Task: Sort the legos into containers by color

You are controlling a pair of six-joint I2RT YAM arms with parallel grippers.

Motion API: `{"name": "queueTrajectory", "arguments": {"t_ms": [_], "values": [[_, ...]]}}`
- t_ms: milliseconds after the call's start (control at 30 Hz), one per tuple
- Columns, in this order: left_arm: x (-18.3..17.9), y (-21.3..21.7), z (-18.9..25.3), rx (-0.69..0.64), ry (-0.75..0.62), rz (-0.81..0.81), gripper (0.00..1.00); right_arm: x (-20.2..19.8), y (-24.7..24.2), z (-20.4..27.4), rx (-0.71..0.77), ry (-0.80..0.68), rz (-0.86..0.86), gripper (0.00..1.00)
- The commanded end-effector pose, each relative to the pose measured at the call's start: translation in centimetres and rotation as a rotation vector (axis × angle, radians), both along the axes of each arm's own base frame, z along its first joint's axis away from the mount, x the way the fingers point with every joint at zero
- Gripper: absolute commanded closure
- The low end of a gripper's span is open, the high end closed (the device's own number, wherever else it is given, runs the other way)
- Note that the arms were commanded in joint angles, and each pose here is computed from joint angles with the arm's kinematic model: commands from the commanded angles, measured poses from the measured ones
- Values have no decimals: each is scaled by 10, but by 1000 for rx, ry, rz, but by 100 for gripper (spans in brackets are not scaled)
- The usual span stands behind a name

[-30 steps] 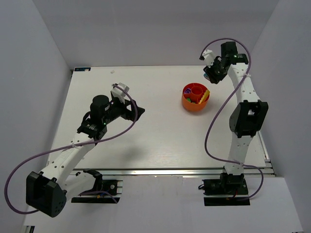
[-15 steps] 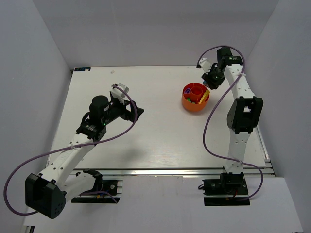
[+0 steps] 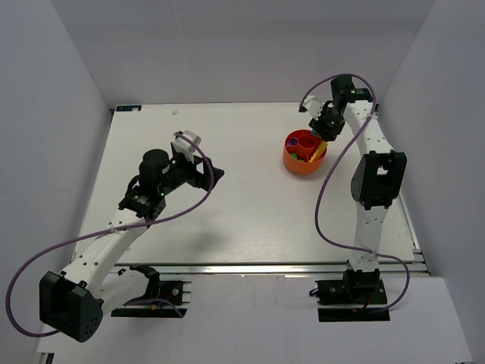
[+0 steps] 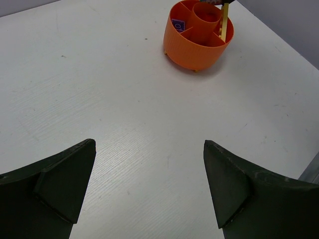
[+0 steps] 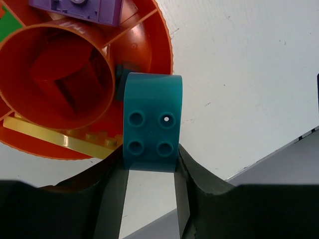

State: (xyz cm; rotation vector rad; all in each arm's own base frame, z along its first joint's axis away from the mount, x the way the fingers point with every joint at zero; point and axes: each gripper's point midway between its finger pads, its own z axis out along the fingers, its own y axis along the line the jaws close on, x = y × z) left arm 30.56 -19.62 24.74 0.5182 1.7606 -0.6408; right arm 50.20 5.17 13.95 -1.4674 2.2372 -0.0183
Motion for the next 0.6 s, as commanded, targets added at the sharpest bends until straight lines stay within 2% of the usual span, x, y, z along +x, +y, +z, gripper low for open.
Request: {"name": "queueTrajectory", "arguments": {"t_ms": [0,267,500,533,567], "values": [[-3,2,11,-6,-35,4,2,0,0,-1,-70,-5,101,100],[-3,2,10,-5,-34,4,2,0,1,1,-135,-22,197,100],[-4,2,11,-7,-38,3,2,2,-2,-6,-195,-8,209,100],[-4,2,12,-8,-39,3,2,1,-1,-8,-200,1,211,99],[-4,2,11,-7,-38,3,2,1,-2,-10,-204,5,213,93]]}}
